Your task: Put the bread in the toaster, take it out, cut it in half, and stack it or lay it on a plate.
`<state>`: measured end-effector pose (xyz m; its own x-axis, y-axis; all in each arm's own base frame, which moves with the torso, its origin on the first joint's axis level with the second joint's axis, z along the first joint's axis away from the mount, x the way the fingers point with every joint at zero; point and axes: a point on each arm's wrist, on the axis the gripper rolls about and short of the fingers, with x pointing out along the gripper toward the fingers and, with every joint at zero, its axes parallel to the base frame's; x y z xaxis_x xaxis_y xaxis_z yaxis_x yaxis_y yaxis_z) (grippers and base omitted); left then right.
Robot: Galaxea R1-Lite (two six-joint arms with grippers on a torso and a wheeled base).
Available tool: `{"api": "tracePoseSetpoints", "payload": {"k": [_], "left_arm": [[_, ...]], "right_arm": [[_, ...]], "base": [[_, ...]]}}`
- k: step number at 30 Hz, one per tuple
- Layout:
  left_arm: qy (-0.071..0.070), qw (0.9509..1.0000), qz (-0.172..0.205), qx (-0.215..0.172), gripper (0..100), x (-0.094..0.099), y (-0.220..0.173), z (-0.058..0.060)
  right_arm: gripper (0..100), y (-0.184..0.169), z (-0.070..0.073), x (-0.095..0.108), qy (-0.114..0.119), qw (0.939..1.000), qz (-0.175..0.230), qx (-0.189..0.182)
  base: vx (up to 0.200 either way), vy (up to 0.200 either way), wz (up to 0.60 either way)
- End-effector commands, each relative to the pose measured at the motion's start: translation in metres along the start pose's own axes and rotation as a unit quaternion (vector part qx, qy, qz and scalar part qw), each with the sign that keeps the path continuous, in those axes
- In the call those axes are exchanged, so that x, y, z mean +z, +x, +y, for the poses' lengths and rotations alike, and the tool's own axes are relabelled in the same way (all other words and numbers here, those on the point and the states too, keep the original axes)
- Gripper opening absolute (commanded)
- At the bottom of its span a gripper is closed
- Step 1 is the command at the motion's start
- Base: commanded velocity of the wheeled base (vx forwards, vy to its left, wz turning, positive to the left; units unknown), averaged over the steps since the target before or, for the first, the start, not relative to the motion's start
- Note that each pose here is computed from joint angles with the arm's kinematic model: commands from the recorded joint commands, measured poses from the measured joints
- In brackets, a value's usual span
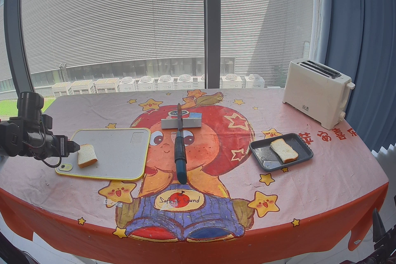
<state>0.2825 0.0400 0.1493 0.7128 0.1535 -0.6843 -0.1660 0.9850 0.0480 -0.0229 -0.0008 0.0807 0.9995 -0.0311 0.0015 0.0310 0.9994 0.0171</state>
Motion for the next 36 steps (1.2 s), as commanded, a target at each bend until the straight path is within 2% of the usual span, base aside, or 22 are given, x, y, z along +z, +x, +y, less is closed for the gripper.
{"api": "tracePoseSetpoints", "payload": {"k": [1,9,18,25,26,36], "left_arm": [[0.0,1.0,0.001,0.0,100,0.0,0.001,0.0],[0.0,1.0,0.003,0.001,100,0.0,0.004,0.0],[0.001,0.9994,0.035,0.003,100,-0.007,0.027,0.0],[0.001,0.9992,0.039,0.003,100,-0.008,0.03,0.0],[0.001,0.9992,0.041,0.003,0,-0.008,0.03,0.0],[0.001,0.9993,0.038,0.003,0,-0.008,0.029,0.0]], "right_arm": [[100,0.0,0.0,-0.005,0.0,1.0,0.0,0.0],[100,0.0,0.0,-0.005,0.0,1.0,0.0,0.0],[100,0.0,0.0,-0.005,0.0,1.0,0.0,0.0],[100,0.0,0.0,-0.005,0.0,1.0,0.0,0.0],[100,0.0,0.0,-0.005,0.0,1.0,0.0,0.0],[100,0.0,0.0,-0.005,0.0,1.0,0.0,0.0]], "base": [[0.0,0.0,0.0],[0.0,0.0,0.0],[0.0,0.0,0.0],[0.0,0.0,0.0],[0.0,0.0,0.0],[0.0,0.0,0.0]]}}
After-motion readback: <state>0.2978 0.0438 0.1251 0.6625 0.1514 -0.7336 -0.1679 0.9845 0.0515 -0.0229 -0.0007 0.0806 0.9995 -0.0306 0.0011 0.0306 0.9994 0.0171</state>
